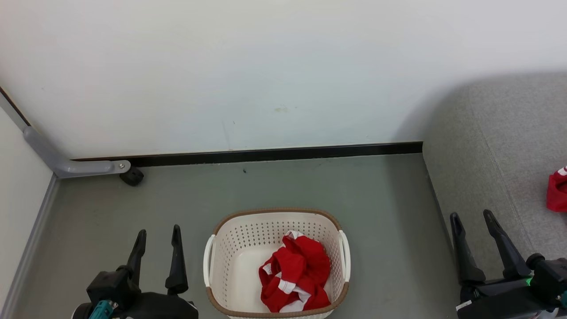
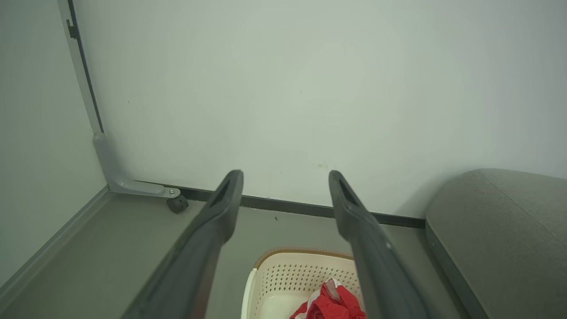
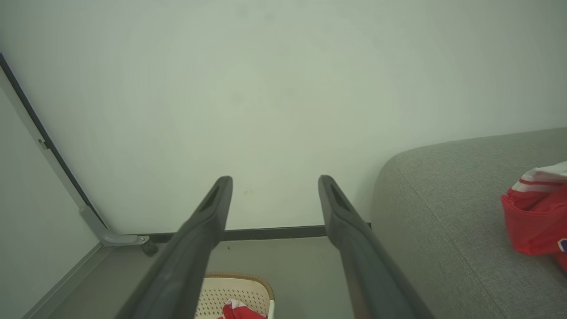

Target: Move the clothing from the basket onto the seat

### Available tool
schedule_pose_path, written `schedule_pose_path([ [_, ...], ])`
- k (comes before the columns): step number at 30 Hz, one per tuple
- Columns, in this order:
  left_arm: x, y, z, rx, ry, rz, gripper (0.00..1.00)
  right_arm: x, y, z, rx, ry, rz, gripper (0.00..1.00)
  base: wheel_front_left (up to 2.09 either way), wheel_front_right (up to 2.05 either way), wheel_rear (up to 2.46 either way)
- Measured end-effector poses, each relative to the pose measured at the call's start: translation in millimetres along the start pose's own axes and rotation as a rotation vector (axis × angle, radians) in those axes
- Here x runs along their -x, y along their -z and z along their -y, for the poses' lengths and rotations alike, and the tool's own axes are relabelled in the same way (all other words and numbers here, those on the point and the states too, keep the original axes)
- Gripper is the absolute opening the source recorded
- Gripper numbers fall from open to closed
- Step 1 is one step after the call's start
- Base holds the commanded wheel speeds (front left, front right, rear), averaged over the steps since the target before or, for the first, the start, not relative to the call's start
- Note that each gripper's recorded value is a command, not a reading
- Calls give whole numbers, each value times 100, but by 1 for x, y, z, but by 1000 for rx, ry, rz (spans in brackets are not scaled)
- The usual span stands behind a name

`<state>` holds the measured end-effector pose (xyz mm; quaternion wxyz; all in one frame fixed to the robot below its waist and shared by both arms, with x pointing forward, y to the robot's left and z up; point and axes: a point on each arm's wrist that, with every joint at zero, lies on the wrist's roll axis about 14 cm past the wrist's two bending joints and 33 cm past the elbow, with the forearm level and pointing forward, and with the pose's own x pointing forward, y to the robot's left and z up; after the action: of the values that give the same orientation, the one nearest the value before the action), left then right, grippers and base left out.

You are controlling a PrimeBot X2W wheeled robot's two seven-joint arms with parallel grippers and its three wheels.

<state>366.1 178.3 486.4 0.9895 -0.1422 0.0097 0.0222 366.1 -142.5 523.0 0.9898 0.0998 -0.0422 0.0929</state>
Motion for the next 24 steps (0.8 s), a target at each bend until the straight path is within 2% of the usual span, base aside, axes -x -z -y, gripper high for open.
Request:
schedule_pose_path([
  [24, -4, -2, 4, 4, 0, 15, 100, 2, 3, 8, 29, 4, -6, 100, 0, 0, 0],
])
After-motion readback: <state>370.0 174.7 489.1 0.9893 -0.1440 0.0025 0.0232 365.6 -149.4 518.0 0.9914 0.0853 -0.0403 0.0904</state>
